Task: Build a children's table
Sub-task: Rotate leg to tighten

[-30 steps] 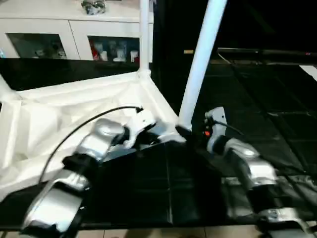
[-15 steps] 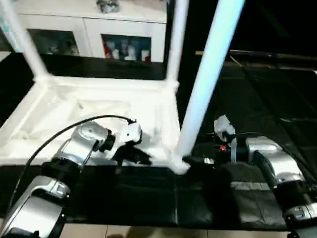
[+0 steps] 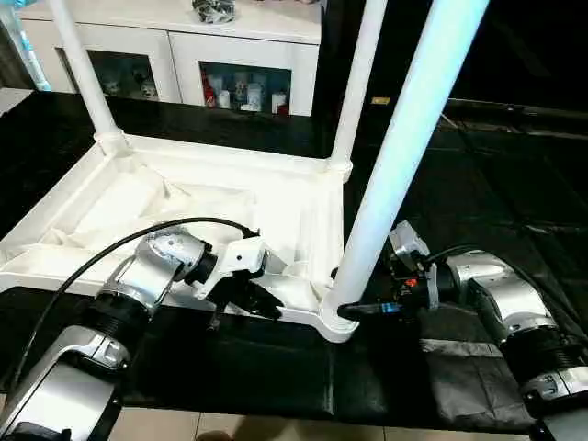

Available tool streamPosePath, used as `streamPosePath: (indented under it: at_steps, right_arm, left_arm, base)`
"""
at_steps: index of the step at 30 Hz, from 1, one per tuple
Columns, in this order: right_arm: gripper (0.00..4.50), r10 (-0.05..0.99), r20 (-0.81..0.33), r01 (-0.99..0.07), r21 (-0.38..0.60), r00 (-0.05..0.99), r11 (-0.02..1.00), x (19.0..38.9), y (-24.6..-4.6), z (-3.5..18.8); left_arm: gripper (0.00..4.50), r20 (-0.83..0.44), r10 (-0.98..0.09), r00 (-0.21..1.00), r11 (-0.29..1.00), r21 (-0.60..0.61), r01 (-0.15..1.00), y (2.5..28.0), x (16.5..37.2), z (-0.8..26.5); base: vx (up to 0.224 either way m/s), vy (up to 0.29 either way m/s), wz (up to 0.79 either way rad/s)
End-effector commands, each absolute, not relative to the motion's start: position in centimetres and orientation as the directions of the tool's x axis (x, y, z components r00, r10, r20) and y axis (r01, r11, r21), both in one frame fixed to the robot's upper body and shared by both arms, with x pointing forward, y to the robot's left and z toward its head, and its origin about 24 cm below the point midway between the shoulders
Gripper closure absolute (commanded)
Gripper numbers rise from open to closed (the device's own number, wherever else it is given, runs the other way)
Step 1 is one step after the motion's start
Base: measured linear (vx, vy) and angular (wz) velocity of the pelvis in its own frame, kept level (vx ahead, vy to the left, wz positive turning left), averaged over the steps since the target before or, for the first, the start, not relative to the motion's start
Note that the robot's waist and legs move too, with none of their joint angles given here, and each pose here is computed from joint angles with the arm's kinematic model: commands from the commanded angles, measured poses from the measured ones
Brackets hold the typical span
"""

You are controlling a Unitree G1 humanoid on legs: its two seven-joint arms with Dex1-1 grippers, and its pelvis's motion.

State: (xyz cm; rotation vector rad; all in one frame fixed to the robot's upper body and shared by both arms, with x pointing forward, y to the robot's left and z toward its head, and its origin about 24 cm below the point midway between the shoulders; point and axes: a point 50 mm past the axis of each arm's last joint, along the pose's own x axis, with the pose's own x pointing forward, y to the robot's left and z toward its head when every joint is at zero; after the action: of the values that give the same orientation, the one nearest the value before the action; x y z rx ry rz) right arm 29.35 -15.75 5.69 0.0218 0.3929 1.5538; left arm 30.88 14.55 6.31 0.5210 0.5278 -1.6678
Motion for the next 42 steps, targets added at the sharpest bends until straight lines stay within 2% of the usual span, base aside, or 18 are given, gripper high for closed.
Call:
streamPosePath:
  at_steps: [1, 8, 11, 12, 15, 17, 22, 24, 25, 26, 28, 29, 34, 35, 38, 39, 42]
  right_arm:
    - [1.44, 0.975, -0.22, -0.967, 0.252, -0.034, 0.023, 29.7, -15.8, 6.2]
    - [2.01, 0.978, -0.201, -0.959, 0.282, -0.053, 0.006, 29.5, -15.6, 6.0]
    - [2.26, 0.983, -0.176, -0.955, 0.297, -0.058, -0.003, 29.1, -15.3, 5.8]
    - [2.28, 0.99, -0.14, -0.949, 0.314, -0.025, 0.021, 28.8, -15.0, 5.7]
    - [2.33, 0.992, -0.114, -0.944, 0.317, 0.059, 0.093, 28.5, -14.4, 5.2]
    - [2.39, 0.952, -0.166, -0.908, 0.296, 0.257, 0.297, 28.8, -13.1, 3.9]
    - [2.46, 0.872, -0.207, -0.822, 0.293, 0.444, 0.488, 29.7, -11.4, 2.8]
    - [2.48, 0.785, -0.248, -0.728, 0.295, 0.567, 0.619, 30.6, -9.9, 2.2]
    - [2.48, 0.779, -0.251, -0.72, 0.296, 0.575, 0.627, 30.7, -9.9, 2.1]
    - [2.49, 0.717, -0.285, -0.656, 0.289, 0.636, 0.697, 31.3, -9.0, 1.9]
    - [2.5, 0.675, -0.303, -0.61, 0.289, 0.673, 0.738, 31.8, -8.7, 1.8]
    - [2.5, 0.614, -0.318, -0.539, 0.296, 0.722, 0.788, 32.5, -8.1, 1.8]
    - [2.5, 0.571, -0.276, -0.466, 0.362, 0.773, 0.807, 33.2, -7.4, 2.4]
    - [2.16, 0.565, -0.273, -0.459, 0.365, 0.779, 0.81, 33.2, -7.4, 2.5]
    - [2.16, 0.559, -0.253, -0.445, 0.389, 0.79, 0.806, 33.2, -7.4, 2.6]
    - [1.75, 0.559, -0.247, -0.446, 0.391, 0.791, 0.805, 33.2, -7.5, 2.6]
    - [1.72, 0.543, -0.244, -0.451, 0.345, 0.804, 0.823, 33.1, -8.6, 2.6]
  left_arm:
    - [4.5, -0.618, -0.75, -0.236, -0.255, -0.059, 0.965, 13.5, 30.4, 6.6]
    - [4.5, -0.628, -0.749, -0.209, -0.235, -0.043, 0.971, 13.6, 30.5, 6.4]
    - [4.5, -0.629, -0.761, -0.159, -0.186, -0.023, 0.982, 13.4, 31.0, 6.3]
    - [4.5, -0.621, -0.778, -0.093, -0.11, -0.011, 0.994, 13.0, 31.5, 6.3]
    - [4.5, -0.574, -0.819, -0.013, 0.001, -0.024, 1.0, 12.1, 32.2, 6.5]
    - [4.5, -0.538, -0.835, 0.115, 0.149, -0.019, 0.989, 10.9, 33.1, 6.6]
    - [4.5, -0.527, -0.815, 0.24, 0.288, -0.01, 0.957, 9.8, 33.8, 6.1]
    - [4.5, -0.515, -0.788, 0.336, 0.391, 0.003, 0.921, 8.7, 34.4, 5.8]
    - [4.5, -0.514, -0.786, 0.344, 0.398, 0.005, 0.917, 8.6, 34.5, 5.8]
    - [4.5, -0.499, -0.765, 0.407, 0.464, 0.011, 0.886, 7.8, 34.9, 5.8]
    - [4.5, -0.487, -0.749, 0.449, 0.506, 0.017, 0.862, 7.3, 35.1, 5.9]
    - [4.5, -0.475, -0.723, 0.501, 0.557, 0.028, 0.83, 6.7, 35.5, 6.2]
    - [4.5, -0.478, -0.701, 0.53, 0.577, 0.057, 0.815, 6.3, 35.7, 6.3]
    - [4.5, -0.483, -0.701, 0.524, 0.569, 0.064, 0.82, 6.3, 35.7, 6.3]
    - [4.5, -0.503, -0.697, 0.511, 0.547, 0.088, 0.833, 6.9, 35.7, 6.2]
    - [4.5, -0.504, -0.698, 0.508, 0.542, 0.09, 0.835, 7.0, 35.6, 6.1]
    - [4.5, -0.523, -0.703, 0.482, 0.515, 0.094, 0.852, 7.9, 35.4, 5.9]
  base:
    - [0.0, 0.0, 0.0]
    - [0.0, 0.0, 0.0]
    - [0.0, 0.0, 0.0]
    - [0.0, 0.0, 0.0]
    - [0.0, 0.0, 0.0]
    - [0.0, 0.0, 0.0]
    - [-0.011, 0.002, -0.02]
    - [0.0, 0.0, 0.0]
    - [0.0, 0.0, 0.0]
    - [0.0, 0.0, 0.0]
    - [0.0, 0.0, 0.0]
    - [0.0, 0.0, 0.0]
    - [0.0, 0.0, 0.0]
    - [0.0, 0.0, 0.0]
    - [0.0, 0.0, 0.0]
    - [0.0, 0.0, 0.0]
    - [0.0, 0.0, 0.0]
